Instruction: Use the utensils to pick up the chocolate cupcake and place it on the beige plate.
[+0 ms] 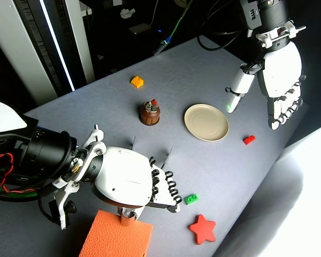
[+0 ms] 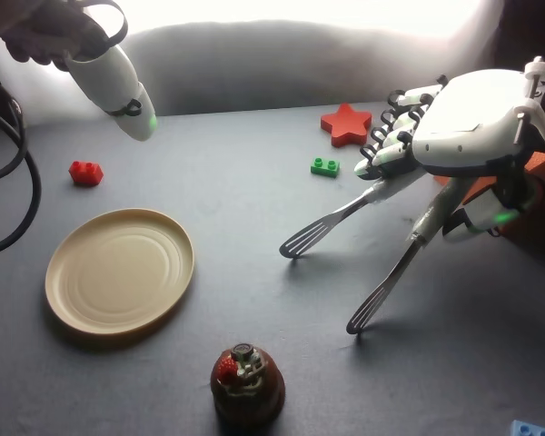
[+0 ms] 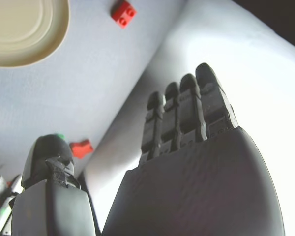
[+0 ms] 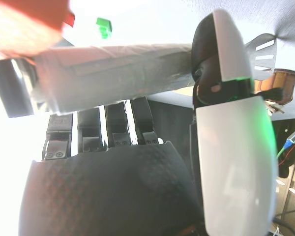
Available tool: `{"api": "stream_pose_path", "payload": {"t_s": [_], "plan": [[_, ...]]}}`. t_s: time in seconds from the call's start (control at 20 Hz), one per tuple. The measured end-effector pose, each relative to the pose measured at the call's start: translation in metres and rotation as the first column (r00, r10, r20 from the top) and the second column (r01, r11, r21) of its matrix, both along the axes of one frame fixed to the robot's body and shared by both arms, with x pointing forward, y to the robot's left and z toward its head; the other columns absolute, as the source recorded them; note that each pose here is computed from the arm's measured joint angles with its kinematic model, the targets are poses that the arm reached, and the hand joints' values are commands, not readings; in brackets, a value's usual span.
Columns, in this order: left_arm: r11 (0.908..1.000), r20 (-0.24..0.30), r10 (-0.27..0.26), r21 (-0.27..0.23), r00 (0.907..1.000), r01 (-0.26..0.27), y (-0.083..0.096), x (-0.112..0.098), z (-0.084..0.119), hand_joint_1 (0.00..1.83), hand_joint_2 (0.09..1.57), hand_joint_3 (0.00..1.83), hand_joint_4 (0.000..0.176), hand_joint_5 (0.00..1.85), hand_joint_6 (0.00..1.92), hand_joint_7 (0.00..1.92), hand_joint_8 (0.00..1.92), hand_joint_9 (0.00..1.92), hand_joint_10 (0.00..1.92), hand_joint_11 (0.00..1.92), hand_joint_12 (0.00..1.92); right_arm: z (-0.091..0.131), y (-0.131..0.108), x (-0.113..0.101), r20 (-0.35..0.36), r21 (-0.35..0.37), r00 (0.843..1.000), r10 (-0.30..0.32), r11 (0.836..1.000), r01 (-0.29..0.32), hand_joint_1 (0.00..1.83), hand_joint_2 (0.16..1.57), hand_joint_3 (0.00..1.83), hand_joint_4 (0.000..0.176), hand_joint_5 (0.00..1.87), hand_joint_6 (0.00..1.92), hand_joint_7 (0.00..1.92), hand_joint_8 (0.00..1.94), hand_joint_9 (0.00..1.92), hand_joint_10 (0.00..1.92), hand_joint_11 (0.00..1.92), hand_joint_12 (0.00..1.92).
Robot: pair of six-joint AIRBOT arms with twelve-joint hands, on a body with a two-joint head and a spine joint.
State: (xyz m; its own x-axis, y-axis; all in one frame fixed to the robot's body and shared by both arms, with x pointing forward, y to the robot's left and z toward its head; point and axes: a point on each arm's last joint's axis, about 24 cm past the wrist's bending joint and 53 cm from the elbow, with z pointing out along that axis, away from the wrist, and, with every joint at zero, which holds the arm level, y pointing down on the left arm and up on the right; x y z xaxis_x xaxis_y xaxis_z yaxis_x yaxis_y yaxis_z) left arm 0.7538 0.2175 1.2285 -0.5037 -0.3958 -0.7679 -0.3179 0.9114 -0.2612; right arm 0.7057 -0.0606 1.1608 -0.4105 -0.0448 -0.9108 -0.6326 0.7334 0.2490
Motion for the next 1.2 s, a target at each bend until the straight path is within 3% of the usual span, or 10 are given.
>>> {"api": "stream_pose_path", "payload": {"t_s": [0.3, 0.6, 0.7, 0.9, 1.2], "plan": [[1.0000, -0.004, -0.002, -0.008, 1.0000, 0.002, -0.0014, -0.0006, -0.0002, 0.36, 1.05, 0.00, 0.000, 0.11, 0.00, 0.08, 0.00, 0.06, 0.00, 0.00, 0.17, -0.0023, -0.0026, 0.0018, -0.001, -0.001, 1.000, -0.014, 1.000, 0.014, 0.88, 1.04, 0.00, 0.000, 0.36, 0.01, 0.37, 0.01, 0.33, 0.01, 0.00, 0.70], [0.9999, -0.002, -0.002, -0.010, 1.0000, 0.002, -0.0016, -0.0004, 0.0007, 0.36, 1.03, 0.00, 0.000, 0.13, 0.00, 0.10, 0.00, 0.08, 0.00, 0.00, 0.25, -0.0032, -0.0029, 0.0046, 0.003, 0.002, 1.000, -0.031, 1.000, 0.031, 0.91, 1.06, 0.00, 0.000, 0.41, 0.01, 0.42, 0.01, 0.39, 0.01, 0.00, 0.91], [0.9999, -0.002, -0.002, -0.010, 1.0000, 0.002, -0.0015, -0.0004, 0.0007, 0.37, 1.03, 0.00, 0.000, 0.12, 0.00, 0.09, 0.00, 0.07, 0.00, 0.00, 0.23, -0.0031, -0.0025, 0.0049, 0.004, 0.002, 0.999, -0.032, 0.999, 0.032, 0.89, 1.08, 0.01, 0.000, 0.39, 0.00, 0.40, 0.00, 0.37, 0.00, 0.00, 0.87], [0.9999, -0.002, -0.002, -0.010, 1.0000, 0.002, -0.0015, -0.0004, 0.0007, 0.34, 1.04, 0.00, 0.000, 0.09, 0.00, 0.06, 0.00, 0.04, 0.00, 0.00, 0.14, -0.0030, -0.0024, 0.0050, 0.004, 0.002, 0.999, -0.033, 0.999, 0.033, 0.92, 1.08, 0.00, 0.000, 0.47, 0.01, 0.49, 0.01, 0.45, 0.02, 0.00, 1.05], [0.9998, -0.006, 0.000, -0.019, 1.0000, 0.000, -0.0017, -0.0006, 0.0002, 0.35, 1.04, 0.00, 0.000, 0.10, 0.00, 0.07, 0.00, 0.05, 0.00, 0.00, 0.17, -0.0022, -0.0023, 0.0056, 0.007, 0.003, 0.999, -0.035, 0.999, 0.035, 0.93, 1.11, 0.00, 0.000, 0.53, 0.02, 0.56, 0.01, 0.51, 0.02, 0.00, 1.27]]}}
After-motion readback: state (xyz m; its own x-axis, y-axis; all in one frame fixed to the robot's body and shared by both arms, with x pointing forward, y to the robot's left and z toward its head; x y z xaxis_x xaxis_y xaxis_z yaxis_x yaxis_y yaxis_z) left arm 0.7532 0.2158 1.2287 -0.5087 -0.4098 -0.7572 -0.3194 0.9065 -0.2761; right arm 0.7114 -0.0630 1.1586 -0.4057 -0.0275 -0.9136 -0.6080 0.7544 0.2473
